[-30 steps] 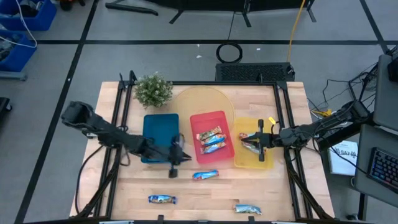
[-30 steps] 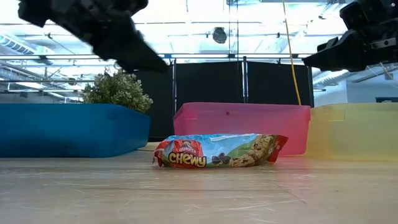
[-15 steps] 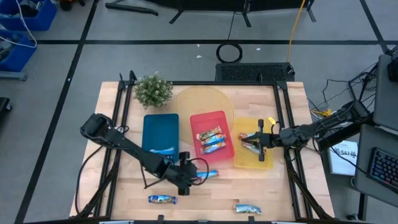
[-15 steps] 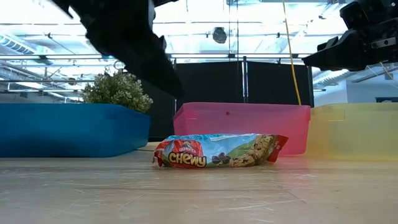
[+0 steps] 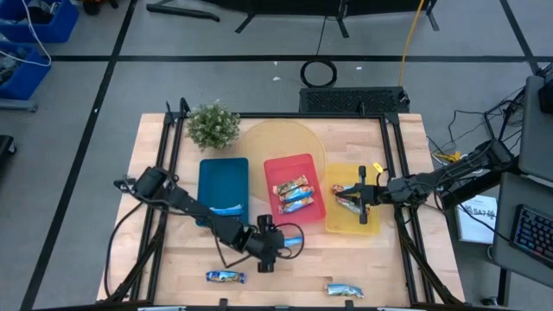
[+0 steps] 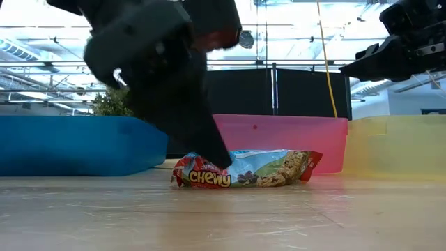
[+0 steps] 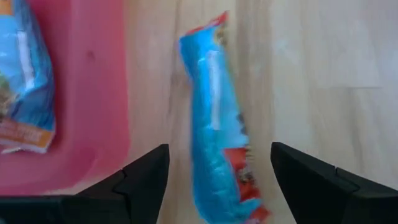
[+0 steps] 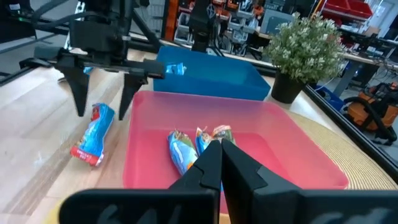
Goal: Pick and place Granola Bars by type
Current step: Put the red granola bar into the yellow bin
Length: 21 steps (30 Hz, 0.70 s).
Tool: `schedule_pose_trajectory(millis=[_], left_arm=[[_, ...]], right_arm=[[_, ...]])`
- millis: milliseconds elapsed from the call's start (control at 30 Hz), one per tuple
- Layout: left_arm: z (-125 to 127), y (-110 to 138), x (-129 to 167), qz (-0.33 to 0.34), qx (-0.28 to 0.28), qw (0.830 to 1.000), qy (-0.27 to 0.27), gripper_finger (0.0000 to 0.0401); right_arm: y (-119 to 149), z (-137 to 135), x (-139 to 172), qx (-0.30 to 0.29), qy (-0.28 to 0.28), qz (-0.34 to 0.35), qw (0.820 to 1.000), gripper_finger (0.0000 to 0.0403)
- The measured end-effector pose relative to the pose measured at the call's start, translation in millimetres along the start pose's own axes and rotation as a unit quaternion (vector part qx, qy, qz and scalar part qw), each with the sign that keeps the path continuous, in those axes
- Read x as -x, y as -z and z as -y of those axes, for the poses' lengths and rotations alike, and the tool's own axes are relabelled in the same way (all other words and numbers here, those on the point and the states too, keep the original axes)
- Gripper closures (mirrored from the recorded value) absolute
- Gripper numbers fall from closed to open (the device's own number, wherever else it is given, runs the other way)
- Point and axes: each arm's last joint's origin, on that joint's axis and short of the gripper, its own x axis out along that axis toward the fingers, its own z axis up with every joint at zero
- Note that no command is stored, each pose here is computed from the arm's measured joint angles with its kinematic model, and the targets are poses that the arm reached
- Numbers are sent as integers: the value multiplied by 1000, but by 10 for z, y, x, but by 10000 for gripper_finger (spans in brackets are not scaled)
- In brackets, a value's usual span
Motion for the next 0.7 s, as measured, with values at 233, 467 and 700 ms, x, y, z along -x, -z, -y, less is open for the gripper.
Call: schedule_pose_trajectory(millis=[233, 467, 700], left_arm=[[-72, -8, -21, -13, 6, 1000, 4, 148], [-50, 60, -123, -29, 1, 999, 15, 228], [-39, 33, -68, -32, -43, 998, 46, 345]], right_arm=[[7, -1, -1, 1, 0, -3, 1000, 403], [8, -2, -1, 1, -2, -4, 1000, 403], [8, -2, -1, 2, -2, -4, 1000, 403]])
